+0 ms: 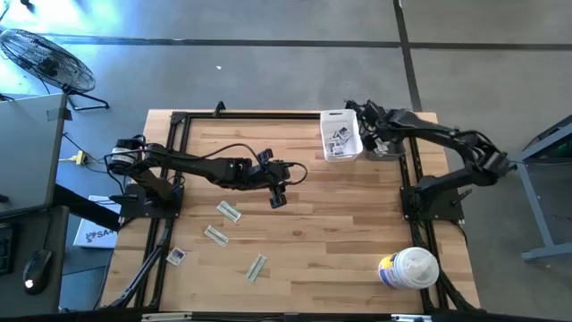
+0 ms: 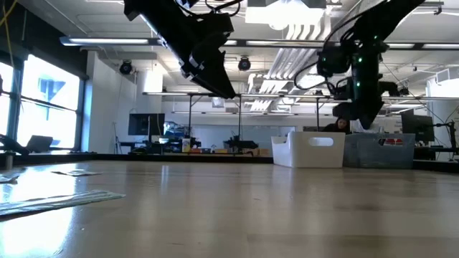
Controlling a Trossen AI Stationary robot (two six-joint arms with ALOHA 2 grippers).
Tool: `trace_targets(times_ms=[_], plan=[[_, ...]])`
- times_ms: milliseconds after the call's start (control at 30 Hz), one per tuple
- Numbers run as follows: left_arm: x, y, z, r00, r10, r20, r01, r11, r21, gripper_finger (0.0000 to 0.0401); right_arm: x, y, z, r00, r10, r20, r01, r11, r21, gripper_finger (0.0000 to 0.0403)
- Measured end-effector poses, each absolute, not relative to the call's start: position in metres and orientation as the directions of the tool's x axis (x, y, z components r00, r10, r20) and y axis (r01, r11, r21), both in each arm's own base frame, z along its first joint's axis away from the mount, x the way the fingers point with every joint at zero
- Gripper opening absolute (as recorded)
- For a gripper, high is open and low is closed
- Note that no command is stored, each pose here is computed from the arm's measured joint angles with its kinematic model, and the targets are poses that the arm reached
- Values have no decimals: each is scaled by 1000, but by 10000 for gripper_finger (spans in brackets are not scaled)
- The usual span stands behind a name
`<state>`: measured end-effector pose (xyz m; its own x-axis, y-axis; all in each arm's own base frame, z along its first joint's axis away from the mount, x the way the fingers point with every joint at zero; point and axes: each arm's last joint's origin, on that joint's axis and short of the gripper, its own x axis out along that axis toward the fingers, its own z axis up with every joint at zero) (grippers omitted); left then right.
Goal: Pick & Place First Aid Supplies
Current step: Put the bandage into the gray bin
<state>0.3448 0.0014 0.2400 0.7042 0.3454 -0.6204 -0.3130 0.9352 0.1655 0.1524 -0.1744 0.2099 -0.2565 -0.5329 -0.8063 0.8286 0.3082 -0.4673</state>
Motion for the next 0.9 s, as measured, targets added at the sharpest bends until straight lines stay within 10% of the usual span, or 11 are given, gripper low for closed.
trace_targets(times_ms=[467, 900], plan=[[345, 1, 240, 703, 345, -622, -317, 935, 159, 166, 158, -198, 169, -218, -339, -915, 840, 412, -353, 63], [342, 2, 246, 707, 364, -606, -335, 928, 166, 166, 142, -156, 237, -28, -499, -866, 836, 464, -295, 86]])
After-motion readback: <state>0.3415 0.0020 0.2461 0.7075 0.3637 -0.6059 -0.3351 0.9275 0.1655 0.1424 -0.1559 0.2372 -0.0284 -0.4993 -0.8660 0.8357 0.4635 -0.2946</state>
